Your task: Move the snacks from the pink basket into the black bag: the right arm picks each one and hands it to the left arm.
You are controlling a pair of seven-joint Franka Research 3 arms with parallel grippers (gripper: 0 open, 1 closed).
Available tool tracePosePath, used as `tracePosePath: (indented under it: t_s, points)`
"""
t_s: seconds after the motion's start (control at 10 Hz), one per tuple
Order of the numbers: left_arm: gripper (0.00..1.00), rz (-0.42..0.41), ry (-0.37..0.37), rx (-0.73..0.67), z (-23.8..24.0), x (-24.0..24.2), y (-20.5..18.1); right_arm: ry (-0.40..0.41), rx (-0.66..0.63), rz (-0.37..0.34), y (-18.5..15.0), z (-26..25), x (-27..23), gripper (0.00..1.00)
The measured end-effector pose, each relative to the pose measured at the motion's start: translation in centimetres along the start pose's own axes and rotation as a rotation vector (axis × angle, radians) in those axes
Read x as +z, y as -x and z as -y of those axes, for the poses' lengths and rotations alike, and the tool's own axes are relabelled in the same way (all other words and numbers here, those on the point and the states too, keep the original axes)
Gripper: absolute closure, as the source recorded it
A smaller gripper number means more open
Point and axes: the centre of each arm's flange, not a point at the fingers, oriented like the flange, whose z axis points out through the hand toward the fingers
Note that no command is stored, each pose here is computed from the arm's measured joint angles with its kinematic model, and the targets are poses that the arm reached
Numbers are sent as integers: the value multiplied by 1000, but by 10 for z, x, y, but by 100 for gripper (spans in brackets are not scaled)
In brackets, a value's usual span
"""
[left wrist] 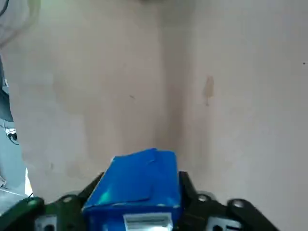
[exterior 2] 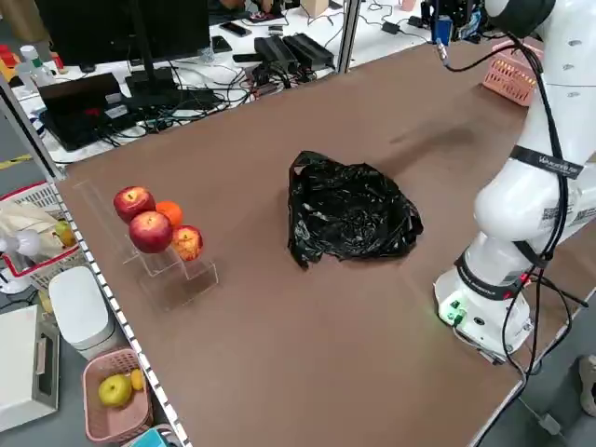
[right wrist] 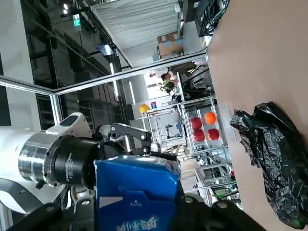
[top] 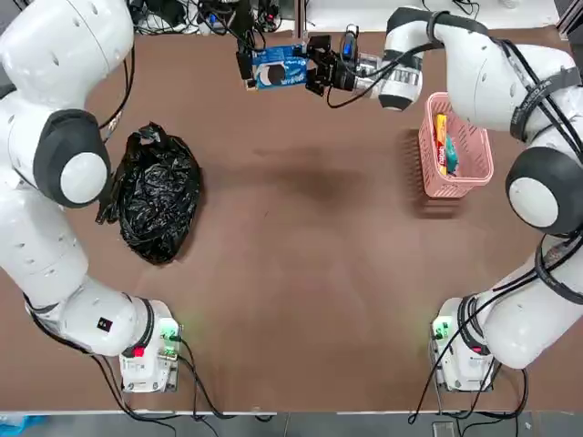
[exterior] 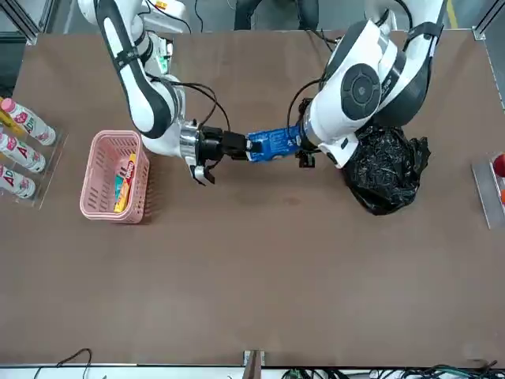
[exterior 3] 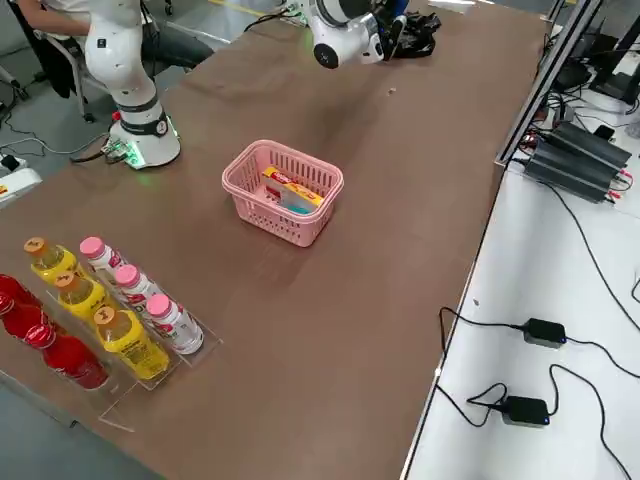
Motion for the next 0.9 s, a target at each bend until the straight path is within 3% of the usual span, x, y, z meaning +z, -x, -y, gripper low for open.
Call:
tracePosePath:
  t_s: [0.3, 0.4, 0.6, 0.7, 0.9]
  points:
    - [56, 4, 8, 4, -2, -2, -2, -1, 0, 1, 0, 0, 1, 47]
    - [56, -1, 12, 14, -4, -3, -4, -2, -3, -1, -1, 2, 2, 37]
    - [57, -2, 22, 39, -15, -9, -23, -6, -7, -8, -2, 6, 3, 6]
    - [57, -5, 13, 69, -19, -14, -36, -6, -9, -11, -3, 7, 4, 0]
    - [57, -37, -63, 173, -22, -17, -69, -5, -9, -16, -4, 8, 4, 0]
